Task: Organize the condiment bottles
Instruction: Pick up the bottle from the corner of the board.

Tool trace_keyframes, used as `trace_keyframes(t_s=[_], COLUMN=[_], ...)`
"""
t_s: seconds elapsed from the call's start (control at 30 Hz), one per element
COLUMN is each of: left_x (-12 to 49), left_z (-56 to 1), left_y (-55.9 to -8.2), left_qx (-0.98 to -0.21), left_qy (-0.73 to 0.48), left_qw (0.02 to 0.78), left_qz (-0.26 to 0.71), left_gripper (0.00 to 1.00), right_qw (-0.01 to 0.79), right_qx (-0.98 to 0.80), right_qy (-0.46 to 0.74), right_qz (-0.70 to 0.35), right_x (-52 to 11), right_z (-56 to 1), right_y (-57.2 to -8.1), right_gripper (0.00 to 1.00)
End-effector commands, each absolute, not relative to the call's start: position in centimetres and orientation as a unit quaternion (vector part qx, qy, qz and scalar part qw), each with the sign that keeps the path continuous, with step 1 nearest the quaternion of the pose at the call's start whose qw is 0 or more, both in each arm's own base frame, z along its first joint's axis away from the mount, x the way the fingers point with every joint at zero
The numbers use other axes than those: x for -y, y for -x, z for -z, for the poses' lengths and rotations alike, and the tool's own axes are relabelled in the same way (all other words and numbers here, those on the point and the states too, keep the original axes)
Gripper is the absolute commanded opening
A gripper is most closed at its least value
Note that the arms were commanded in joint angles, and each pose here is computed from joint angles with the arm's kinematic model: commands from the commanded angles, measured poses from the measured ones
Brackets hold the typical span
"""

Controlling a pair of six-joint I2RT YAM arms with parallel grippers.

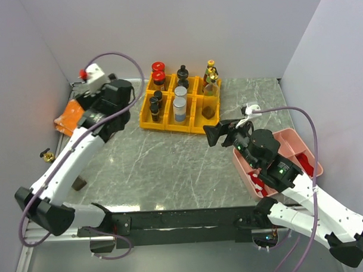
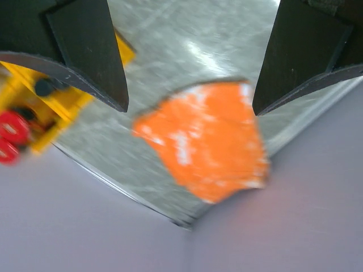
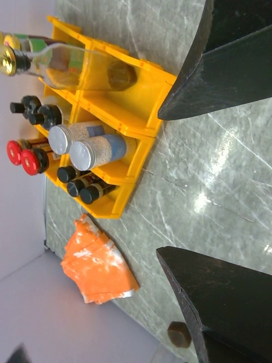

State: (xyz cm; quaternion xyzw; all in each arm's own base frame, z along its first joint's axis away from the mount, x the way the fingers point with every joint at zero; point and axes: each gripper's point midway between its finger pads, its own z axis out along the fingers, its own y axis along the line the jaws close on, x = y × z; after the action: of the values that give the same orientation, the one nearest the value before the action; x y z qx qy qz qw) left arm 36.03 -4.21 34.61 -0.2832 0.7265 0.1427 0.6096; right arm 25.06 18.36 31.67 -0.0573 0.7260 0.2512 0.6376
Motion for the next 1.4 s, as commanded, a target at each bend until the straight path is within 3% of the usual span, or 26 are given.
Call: trace_keyframes(t_s=[0.0,0.57,1.07,1.23,1.37], left_x=[-3.0,-13.8,-14.5,-14.9,-15.1], left_z=[-38.1,-37.9,-28.5,-26.0,-25.8], left_y=[-29.2,-19.2,-19.3,-19.7,-19.7], left_qx=[-0.669,-0.582,-0.607,-0.614,-0.612], left_qy=[0.362,0.461,0.472,0.473,0.478], left_qw=[0.604,0.561,0.528,0.510,0.506], left_qz=[-0.239,-0.365,-0.361,-0.374,-0.376], left_gripper=[0.96,0.96,0.99,0.94,0.83], right_qw=[0.644,0.638,0.615,0.613,0.613], right_qx=[-0.710,-0.710,-0.720,-0.718,-0.718], right_qy=[0.063,0.077,0.095,0.095,0.096], right_qz=[-0.278,-0.287,-0.306,-0.314,-0.315], right_x=[-19.4,-20.0,-21.2,-21.3,-21.3], right_z=[-33.4,-34.1,-34.1,-34.3,-34.3], right_y=[-25.1,-24.8,-24.3,-24.1,-24.0], right_gripper=[1.00,1.00,1.00,1.00,1.00])
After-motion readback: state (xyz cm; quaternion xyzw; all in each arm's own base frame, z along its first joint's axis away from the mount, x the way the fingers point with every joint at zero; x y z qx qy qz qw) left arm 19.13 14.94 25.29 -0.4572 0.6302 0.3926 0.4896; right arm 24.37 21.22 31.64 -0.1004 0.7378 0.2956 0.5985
